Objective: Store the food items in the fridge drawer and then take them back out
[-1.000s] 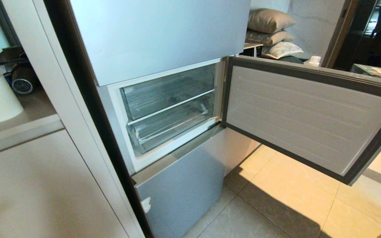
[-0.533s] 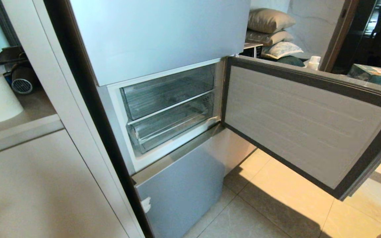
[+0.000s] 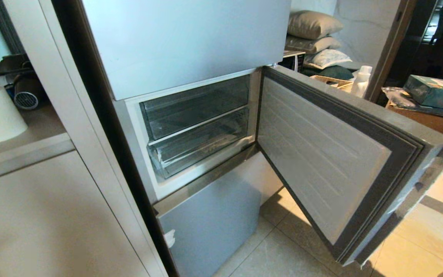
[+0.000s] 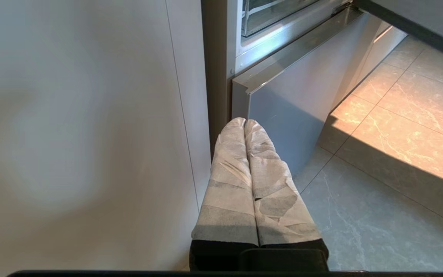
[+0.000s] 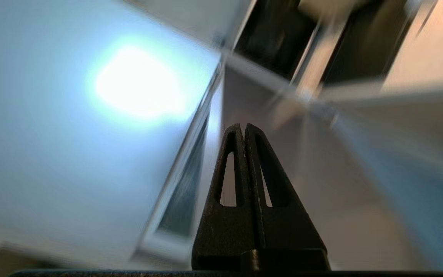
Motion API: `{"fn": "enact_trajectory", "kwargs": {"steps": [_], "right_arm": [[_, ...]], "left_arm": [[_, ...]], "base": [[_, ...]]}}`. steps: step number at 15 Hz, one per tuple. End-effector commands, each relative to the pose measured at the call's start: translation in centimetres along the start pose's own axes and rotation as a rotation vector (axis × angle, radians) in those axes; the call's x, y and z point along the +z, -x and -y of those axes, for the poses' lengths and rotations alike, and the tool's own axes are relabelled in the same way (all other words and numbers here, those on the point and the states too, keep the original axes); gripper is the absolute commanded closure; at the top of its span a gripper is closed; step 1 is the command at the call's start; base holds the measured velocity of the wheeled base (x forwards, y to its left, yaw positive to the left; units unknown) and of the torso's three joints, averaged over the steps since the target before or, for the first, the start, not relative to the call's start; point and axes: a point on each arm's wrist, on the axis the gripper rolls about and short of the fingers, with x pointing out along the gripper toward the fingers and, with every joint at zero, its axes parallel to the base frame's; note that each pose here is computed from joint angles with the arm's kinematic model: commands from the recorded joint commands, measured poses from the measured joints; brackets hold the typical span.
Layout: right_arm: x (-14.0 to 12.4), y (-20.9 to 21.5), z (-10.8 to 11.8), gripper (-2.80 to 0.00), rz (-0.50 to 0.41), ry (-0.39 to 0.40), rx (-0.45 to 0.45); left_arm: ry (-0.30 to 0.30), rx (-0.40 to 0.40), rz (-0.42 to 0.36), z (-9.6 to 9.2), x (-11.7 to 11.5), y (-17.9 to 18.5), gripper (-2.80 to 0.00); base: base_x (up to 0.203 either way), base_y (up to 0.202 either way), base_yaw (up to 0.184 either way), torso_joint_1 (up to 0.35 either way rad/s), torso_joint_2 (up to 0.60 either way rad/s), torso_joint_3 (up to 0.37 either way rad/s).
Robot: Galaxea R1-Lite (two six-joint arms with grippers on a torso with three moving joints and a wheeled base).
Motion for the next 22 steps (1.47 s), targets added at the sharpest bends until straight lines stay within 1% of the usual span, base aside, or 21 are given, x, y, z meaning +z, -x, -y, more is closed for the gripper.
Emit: {"fn": "enact_trajectory", "kwargs": {"steps": [1,2,3,4,5,6,7,8,10,12,13,16,18,20,22], "right_arm": [[-0.9,-0.9,-1.3,0.0,0.145,0.15,-0.059],[-2.3,-2.7,-1.0,0.0,0.157,0.195,-0.115],[-4.0,-4.2,-1.0,0.0,0.131,0.228,-0.147],[-6.1,-5.8,-0.9,0.0,0.087,0.265,-0.18],[-8.1,-7.5,-0.1,0.0,0.028,0.294,-0.225],[-9.7,-9.2,1.2,0.0,-0.026,0.316,-0.279],[-11.3,-10.6,2.2,0.0,-0.077,0.333,-0.307],[-13.1,-12.0,2.9,0.0,-0.129,0.348,-0.313],[-16.6,-14.1,3.6,0.0,-0.216,0.367,-0.305],[-19.6,-16.0,4.0,0.0,-0.281,0.378,-0.286],[-21.3,-16.9,3.6,0.0,-0.307,0.383,-0.249],[-25.7,-19.1,1.7,0.0,-0.37,0.443,-0.132],[-28.7,-20.5,0.7,0.0,-0.389,0.467,-0.086],[-31.0,-21.7,0.4,0.0,-0.405,0.471,-0.058],[-33.4,-23.3,-0.9,0.0,-0.399,0.46,0.009]], "left_arm": [[0.0,0.001,-0.001,0.0,0.0,0.0,0.0],[0.0,0.0,-0.001,0.0,0.0,0.0,0.0],[0.0,0.001,-0.001,0.0,0.0,0.0,0.0],[0.0,0.001,-0.001,0.0,0.0,0.0,0.0],[0.0,0.001,-0.001,0.0,0.0,0.0,0.0],[0.0,0.001,-0.001,0.0,0.0,0.0,0.0],[0.0,0.001,-0.001,0.0,0.0,0.0,0.0],[0.0,0.001,-0.001,0.0,0.0,0.0,0.0],[0.0,0.001,-0.001,0.0,0.0,0.0,0.0],[0.0,0.001,-0.001,0.0,0.0,0.0,0.0],[0.0,0.001,-0.001,0.0,0.0,0.0,0.0],[0.0,0.0,-0.001,0.0,0.0,0.0,0.0],[0.0,0.0,0.0,0.0,0.0,0.0,0.0],[0.0,0.001,-0.001,0.0,0.0,0.0,0.0],[0.0,0.001,-0.001,0.0,0.0,0.0,0.0]], "base": [[0.0,0.0,0.0,0.0,0.0,0.0],[0.0,0.0,0.0,0.0,0.0,0.0],[0.0,0.0,0.0,0.0,0.0,0.0],[0.0,0.0,0.0,0.0,0.0,0.0],[0.0,0.0,0.0,0.0,0.0,0.0],[0.0,0.0,0.0,0.0,0.0,0.0],[0.0,0.0,0.0,0.0,0.0,0.0],[0.0,0.0,0.0,0.0,0.0,0.0],[0.0,0.0,0.0,0.0,0.0,0.0],[0.0,0.0,0.0,0.0,0.0,0.0],[0.0,0.0,0.0,0.0,0.0,0.0],[0.0,0.0,0.0,0.0,0.0,0.0],[0.0,0.0,0.0,0.0,0.0,0.0],[0.0,0.0,0.0,0.0,0.0,0.0],[0.0,0.0,0.0,0.0,0.0,0.0]]}}
